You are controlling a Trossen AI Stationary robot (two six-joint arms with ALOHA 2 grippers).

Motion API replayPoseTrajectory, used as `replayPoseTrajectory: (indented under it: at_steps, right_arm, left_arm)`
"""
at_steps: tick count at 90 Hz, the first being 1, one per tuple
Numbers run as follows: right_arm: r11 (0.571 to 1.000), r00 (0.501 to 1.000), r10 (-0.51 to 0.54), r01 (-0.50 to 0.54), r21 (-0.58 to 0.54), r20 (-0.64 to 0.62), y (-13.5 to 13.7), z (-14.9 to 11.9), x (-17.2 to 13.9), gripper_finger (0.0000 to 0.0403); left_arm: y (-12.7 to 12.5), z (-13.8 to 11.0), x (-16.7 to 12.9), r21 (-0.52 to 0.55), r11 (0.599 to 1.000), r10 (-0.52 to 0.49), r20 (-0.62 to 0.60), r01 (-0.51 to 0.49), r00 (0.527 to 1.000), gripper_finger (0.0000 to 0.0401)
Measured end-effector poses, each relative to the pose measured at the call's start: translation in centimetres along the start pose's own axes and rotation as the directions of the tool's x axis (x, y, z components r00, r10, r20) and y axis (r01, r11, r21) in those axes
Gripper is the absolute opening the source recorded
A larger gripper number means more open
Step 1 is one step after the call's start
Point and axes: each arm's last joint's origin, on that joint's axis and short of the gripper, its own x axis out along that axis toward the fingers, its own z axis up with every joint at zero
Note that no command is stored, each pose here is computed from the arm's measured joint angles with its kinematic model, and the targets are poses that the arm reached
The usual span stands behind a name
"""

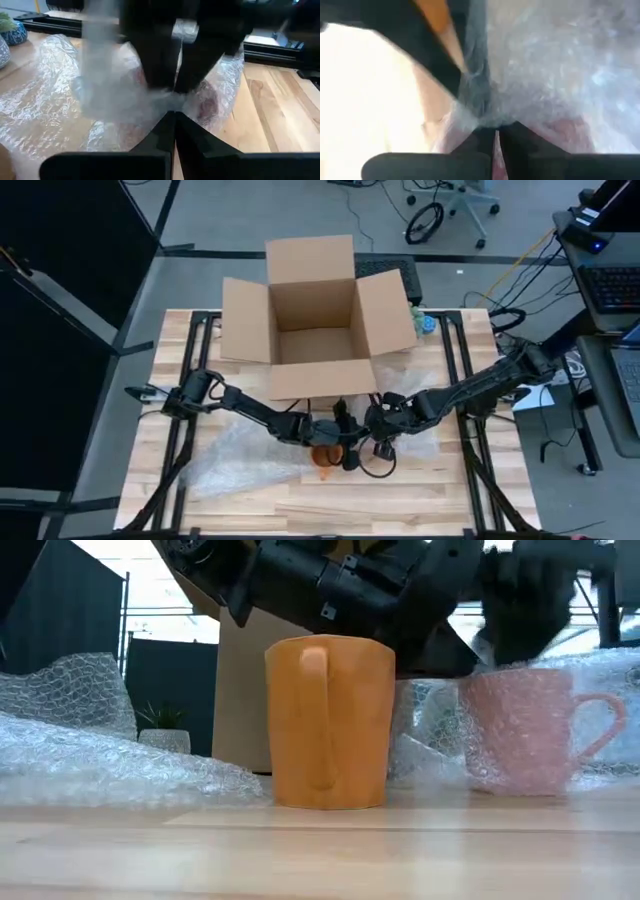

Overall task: Wrap mug
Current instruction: Wrap the pink mug with the transparent bubble wrap

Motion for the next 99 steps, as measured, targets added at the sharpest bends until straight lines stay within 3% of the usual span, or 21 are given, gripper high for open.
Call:
replayPoseTrajectory:
  at_steps: [27,43,60,75,99]
  right_arm:
    - [0.994,0.994,-0.097,0.095,-0.050,-0.051,0.6,1.5,-5.0,0.0026]
    - [0.977,0.981,-0.196,0.195,-0.090,-0.010,0.2,1.6,-5.5,0.0065]
    - [0.965,0.966,-0.256,0.252,-0.075,-0.045,-1.2,0.6,-3.0,0.0129]
    - [0.976,0.975,-0.218,0.218,-0.015,-0.049,-2.5,-0.8,0.7,0.0176]
    - [0.979,0.984,-0.179,0.180,0.093,-0.012,-3.8,-3.4,4.4,0.0189]
  left_arm:
    - [0.0,0.0,0.0,0.000,1.000,0.000,0.000,0.000,1.000,0.0000]
    - [0.0,0.0,0.0,0.000,1.000,0.000,0.000,0.000,1.000,0.0000]
    - [0.0,0.0,0.0,0.000,1.000,0.000,0.000,0.000,1.000,0.0000]
    - [0.0,0.0,0.0,0.000,1.000,0.000,0.000,0.000,1.000,0.0000]
    - [0.0,0.2,0.0,0.001,1.000,-0.005,0.011,0.005,1.000,0.0000]
